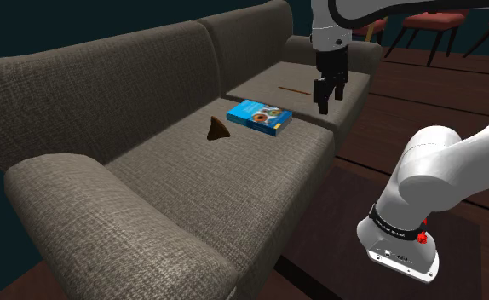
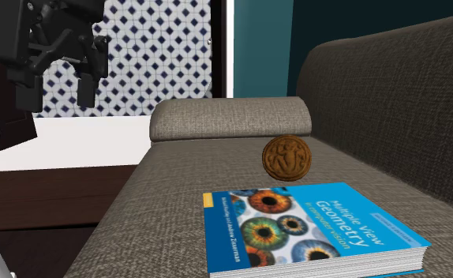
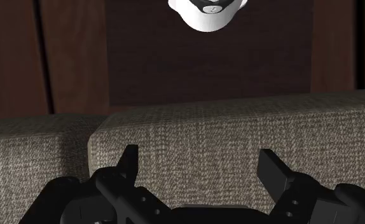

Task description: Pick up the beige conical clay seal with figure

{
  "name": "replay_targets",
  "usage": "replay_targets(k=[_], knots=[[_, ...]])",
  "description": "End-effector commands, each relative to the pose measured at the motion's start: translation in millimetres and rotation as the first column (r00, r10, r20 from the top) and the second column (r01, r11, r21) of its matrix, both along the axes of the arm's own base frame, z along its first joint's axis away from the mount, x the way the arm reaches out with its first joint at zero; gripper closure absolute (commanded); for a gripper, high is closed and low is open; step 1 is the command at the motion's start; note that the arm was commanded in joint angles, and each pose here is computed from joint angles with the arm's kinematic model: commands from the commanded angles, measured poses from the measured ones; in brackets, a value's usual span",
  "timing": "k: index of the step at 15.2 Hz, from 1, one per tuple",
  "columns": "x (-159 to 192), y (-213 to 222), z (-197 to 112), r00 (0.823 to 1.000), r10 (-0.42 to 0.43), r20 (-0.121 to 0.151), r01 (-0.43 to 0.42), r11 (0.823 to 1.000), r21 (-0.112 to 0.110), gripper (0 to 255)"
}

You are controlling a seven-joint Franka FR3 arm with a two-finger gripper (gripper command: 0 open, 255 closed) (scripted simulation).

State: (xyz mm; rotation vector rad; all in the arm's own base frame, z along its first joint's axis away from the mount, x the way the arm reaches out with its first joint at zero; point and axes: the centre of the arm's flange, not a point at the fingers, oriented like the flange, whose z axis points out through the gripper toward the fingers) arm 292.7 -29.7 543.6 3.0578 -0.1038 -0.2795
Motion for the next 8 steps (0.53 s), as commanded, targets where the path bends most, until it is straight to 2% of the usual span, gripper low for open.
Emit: replay_targets(k=[1,8], knots=[[0.0,0.0,0.0,1.0,0.0,0.0,0.0,1.0,0.0,0],[66.9,44.2,-25.1,0.996,0.031,0.089,-0.027,0.998,-0.052,0]])
